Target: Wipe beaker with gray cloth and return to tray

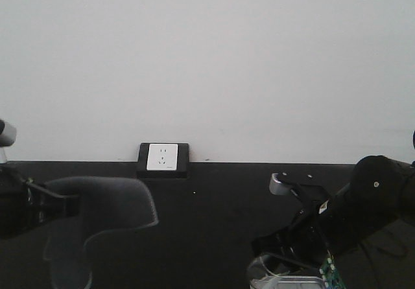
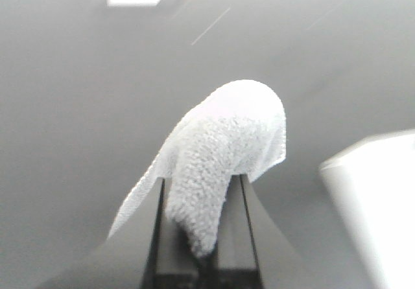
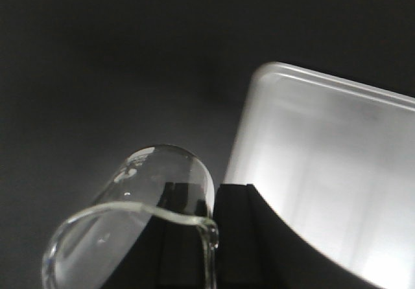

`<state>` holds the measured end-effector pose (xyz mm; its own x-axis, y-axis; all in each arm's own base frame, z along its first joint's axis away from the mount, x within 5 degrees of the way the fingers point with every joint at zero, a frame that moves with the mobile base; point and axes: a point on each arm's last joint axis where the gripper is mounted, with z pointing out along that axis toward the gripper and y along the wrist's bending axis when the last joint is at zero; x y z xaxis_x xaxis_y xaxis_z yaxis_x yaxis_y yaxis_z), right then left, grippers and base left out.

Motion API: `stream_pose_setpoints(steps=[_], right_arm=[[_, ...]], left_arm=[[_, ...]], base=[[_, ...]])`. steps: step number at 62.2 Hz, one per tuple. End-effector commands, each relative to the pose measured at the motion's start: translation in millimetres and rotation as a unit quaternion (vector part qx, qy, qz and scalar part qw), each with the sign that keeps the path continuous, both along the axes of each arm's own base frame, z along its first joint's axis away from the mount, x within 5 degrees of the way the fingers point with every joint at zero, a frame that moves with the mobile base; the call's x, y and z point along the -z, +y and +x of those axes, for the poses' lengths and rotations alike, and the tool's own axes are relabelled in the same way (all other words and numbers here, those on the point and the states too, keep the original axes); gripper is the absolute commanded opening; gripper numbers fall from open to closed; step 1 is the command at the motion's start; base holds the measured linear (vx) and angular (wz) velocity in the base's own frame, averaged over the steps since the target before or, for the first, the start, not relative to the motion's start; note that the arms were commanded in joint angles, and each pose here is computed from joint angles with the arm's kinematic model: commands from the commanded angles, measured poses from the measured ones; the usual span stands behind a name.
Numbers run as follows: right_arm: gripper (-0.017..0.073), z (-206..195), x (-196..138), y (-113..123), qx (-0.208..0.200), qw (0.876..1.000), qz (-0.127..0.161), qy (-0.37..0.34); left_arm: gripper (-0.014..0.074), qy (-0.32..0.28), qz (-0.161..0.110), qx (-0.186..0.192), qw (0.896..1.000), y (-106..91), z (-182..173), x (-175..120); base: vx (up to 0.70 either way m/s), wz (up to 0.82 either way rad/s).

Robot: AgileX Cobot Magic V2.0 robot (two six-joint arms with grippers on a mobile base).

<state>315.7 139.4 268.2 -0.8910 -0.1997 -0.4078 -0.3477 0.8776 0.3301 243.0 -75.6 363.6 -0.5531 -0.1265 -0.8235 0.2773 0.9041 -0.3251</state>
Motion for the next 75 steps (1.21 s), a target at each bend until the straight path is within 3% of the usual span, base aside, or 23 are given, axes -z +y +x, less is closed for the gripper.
stream_pose_setpoints(steps=[1, 8, 15, 24, 31, 37, 38, 41, 46, 54, 60, 66, 75], right_arm=[[-0.0010, -17.8, -39.2, 30.4, -0.038, 0.995, 0.077, -0.060], [-0.0010, -36.2, -49.1, 70.1, -0.064, 0.987, 0.109, -0.101], [-0.0010, -47.8, -54.0, 94.5, -0.055, 0.982, 0.137, -0.121], [-0.0010, -39.3, -63.7, 89.3, 0.004, 0.975, 0.167, -0.149], [-0.0010, -32.3, -70.1, 80.9, 0.035, 0.969, 0.180, -0.167], [-0.0010, -33.2, -68.8, 80.4, 0.033, 0.971, 0.178, -0.157], [-0.0010, -46.5, -63.7, 90.2, -0.002, 0.978, 0.173, -0.113], [-0.0010, -54.4, -61.1, 95.2, -0.028, 0.982, 0.162, -0.098], [-0.0010, -63.9, -58.1, 100.5, -0.052, 0.984, 0.152, -0.073], [-0.0010, -69.9, -56.3, 103.3, -0.065, 0.985, 0.148, -0.054], [-0.0010, -63.8, -59.3, 102.6, -0.047, 0.983, 0.157, -0.082], [-0.0010, -55.3, -65.3, 102.6, -0.019, 0.976, 0.177, -0.125], [-0.0010, -42.5, -71.1, 95.3, 0.030, 0.967, 0.202, -0.153]], left_arm=[[0.0000, -0.071, -0.059, 0.004, 0.996, -8.6, -4.8, -35.7], [0.0000, -0.033, -0.068, 0.048, 0.996, -22.0, -10.1, -29.6], [0.0000, 0.051, -0.032, 0.133, 0.989, -33.0, -26.6, -15.6], [0.0000, 0.151, 0.004, 0.214, 0.965, -35.9, -47.7, -2.7], [0.0000, 0.184, 0.018, 0.252, 0.950, -36.4, -56.8, 0.8], [0.0000, 0.166, 0.015, 0.240, 0.956, -36.4, -53.0, -0.8], [0.0000, 0.081, -0.005, 0.175, 0.981, -34.4, -35.3, -10.5], [0.0000, 0.025, -0.017, 0.133, 0.991, -31.6, -24.9, -17.9], [0.0000, -0.058, -0.034, 0.070, 0.995, -25.4, -12.1, -30.7], [0.0000, -0.138, -0.054, 0.006, 0.989, -17.2, -2.4, -44.9], [0.0000, -0.096, -0.062, 0.033, 0.993, -21.9, -6.6, -39.0], [0.0000, 0.004, -0.052, 0.107, 0.993, -31.4, -20.5, -23.9], [0.0000, 0.143, -0.014, 0.223, 0.964, -38.7, -48.1, -5.4]], base=[[0.00, 0.00], [0.00, 0.00], [0.00, 0.00], [0.00, 0.00], [0.00, 0.00], [0.00, 0.00], [0.00, 0.00], [0.00, 0.00], [0.00, 0.00], [0.00, 0.00], [0.00, 0.00], [0.00, 0.00], [0.00, 0.00]])
